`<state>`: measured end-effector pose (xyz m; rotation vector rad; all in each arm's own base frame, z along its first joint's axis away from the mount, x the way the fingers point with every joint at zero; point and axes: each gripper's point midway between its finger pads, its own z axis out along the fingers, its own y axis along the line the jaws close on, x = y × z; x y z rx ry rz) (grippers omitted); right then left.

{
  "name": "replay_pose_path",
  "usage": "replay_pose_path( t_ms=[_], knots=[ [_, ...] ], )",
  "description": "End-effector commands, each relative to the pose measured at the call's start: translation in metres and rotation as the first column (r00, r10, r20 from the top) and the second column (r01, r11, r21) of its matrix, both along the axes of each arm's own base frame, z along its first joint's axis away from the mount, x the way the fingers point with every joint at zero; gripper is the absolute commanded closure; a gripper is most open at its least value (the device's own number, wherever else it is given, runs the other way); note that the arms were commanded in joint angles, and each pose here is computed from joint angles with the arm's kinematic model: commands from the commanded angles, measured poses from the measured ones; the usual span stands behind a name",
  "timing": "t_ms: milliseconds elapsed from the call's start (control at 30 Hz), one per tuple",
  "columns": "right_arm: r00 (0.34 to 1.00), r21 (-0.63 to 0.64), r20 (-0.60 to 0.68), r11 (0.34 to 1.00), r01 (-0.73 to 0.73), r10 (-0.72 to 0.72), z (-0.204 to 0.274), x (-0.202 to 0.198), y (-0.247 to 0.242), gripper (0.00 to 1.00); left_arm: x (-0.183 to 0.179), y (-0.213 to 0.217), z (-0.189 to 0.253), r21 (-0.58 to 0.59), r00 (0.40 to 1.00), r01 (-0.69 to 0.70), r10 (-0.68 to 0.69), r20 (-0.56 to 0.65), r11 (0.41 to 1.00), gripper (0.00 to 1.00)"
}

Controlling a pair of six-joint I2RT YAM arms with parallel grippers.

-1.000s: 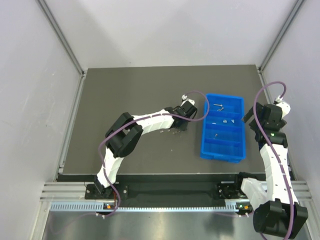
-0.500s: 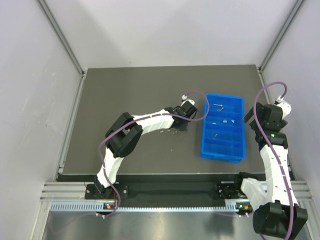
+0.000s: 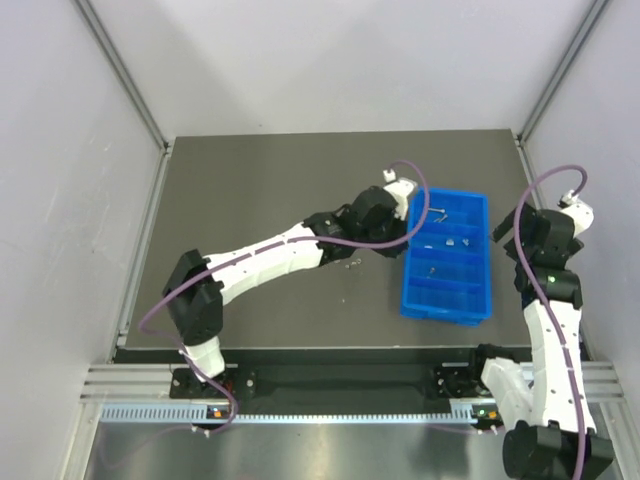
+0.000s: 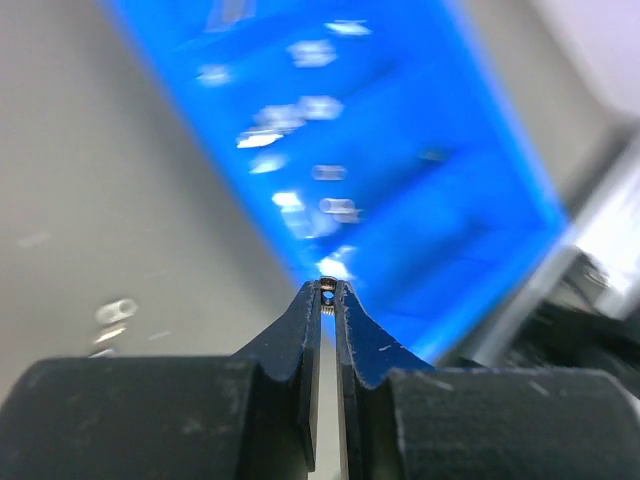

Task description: Sort the screws and nuts into containers

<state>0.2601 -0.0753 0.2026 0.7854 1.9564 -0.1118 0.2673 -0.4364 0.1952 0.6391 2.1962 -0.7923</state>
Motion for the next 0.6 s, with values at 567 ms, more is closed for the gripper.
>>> replay_pose_path(
  t_ms=[567],
  knots=[
    [0.996, -0.018, 0.090, 1.000, 0.014, -0.013, 0.038, -0.025, 0.003, 0.00, -0.061, -0.102, -0.053, 0.055, 0.959, 0.270, -0.273, 0.070, 0.961, 0.98]
  ],
)
